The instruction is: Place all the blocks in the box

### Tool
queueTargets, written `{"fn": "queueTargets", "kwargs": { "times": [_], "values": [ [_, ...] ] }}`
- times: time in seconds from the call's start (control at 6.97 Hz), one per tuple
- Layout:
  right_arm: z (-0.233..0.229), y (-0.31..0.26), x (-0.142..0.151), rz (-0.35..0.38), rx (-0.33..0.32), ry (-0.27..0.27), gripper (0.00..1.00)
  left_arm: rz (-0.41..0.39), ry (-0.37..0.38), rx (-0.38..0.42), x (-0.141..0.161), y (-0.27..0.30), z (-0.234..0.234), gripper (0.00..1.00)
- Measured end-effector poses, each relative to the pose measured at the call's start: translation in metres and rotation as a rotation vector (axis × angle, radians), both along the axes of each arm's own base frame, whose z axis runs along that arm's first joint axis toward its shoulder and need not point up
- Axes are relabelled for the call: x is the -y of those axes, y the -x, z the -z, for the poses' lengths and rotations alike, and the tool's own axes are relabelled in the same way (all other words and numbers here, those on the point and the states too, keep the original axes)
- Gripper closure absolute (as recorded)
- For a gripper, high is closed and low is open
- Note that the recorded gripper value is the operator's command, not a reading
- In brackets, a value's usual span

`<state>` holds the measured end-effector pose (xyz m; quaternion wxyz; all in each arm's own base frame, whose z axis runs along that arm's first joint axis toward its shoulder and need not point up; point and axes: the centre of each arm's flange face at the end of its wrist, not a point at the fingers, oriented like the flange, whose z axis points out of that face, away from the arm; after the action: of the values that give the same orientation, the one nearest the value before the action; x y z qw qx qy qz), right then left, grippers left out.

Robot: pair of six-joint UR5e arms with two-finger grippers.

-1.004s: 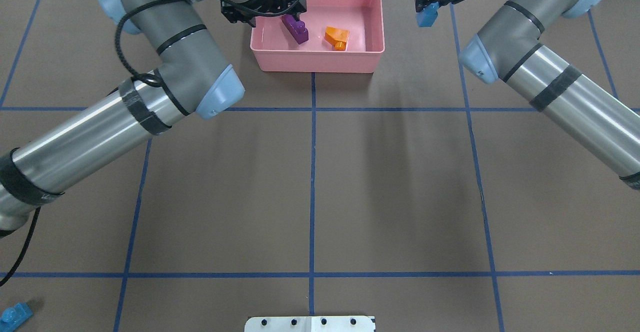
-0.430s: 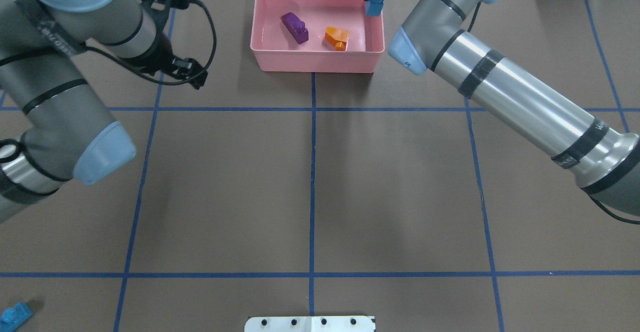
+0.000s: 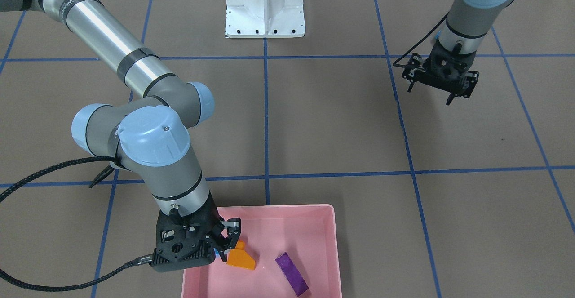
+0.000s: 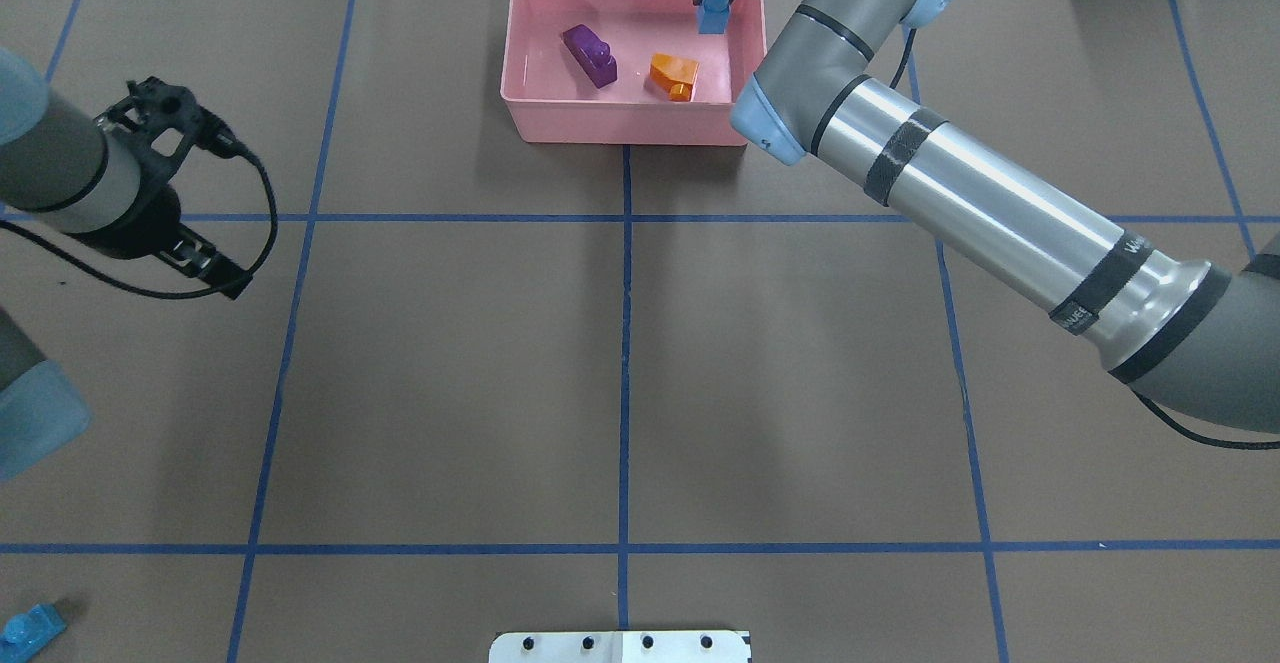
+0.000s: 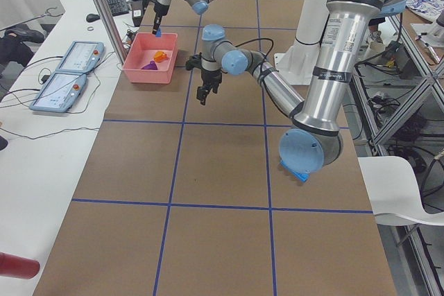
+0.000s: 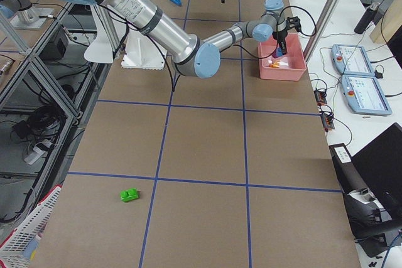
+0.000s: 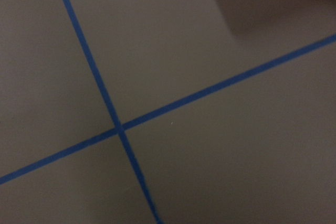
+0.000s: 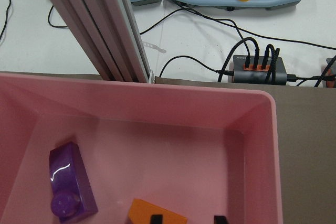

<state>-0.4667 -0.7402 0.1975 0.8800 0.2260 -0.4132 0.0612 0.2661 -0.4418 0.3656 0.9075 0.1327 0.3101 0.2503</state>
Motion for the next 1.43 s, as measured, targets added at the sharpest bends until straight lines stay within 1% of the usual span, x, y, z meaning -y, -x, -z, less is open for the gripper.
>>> {"fn": "queueTargets", "kwargs": {
  "times": [0.29, 0.43, 0.57, 0.72, 0.86, 1.0, 1.15, 1.43],
  "values": [
    [0.007, 0.011, -0.003, -0.023, 0.030, 0.021, 0.01, -0.123, 0.014, 0.074, -0.048, 0.037, -0.075, 0.00],
    [0.016, 0.011, -0.007, -0.029, 0.042, 0.037, 0.01, -0.160, 0.006, 0.077, -0.077, 0.061, -0.118, 0.01],
    [0.031, 0.008, -0.015, -0.029, 0.033, 0.060, 0.01, -0.149, 0.006, 0.033, -0.114, 0.091, -0.157, 0.01],
    [0.045, 0.005, -0.024, -0.025, 0.013, 0.082, 0.01, -0.103, 0.047, -0.025, -0.152, 0.119, -0.183, 0.01],
    [0.054, 0.005, -0.033, -0.017, 0.004, 0.091, 0.01, -0.068, 0.087, -0.053, -0.178, 0.139, -0.198, 0.01],
    [0.060, 0.007, -0.041, -0.008, 0.002, 0.092, 0.01, -0.054, 0.115, -0.055, -0.192, 0.148, -0.210, 0.01],
    [0.060, 0.006, -0.051, -0.002, 0.001, 0.093, 0.01, -0.051, 0.134, -0.052, -0.198, 0.150, -0.216, 0.01],
    [0.039, -0.010, -0.074, 0.005, 0.007, 0.087, 0.01, -0.062, 0.183, -0.074, -0.211, 0.129, -0.215, 0.01]
  ]
}}
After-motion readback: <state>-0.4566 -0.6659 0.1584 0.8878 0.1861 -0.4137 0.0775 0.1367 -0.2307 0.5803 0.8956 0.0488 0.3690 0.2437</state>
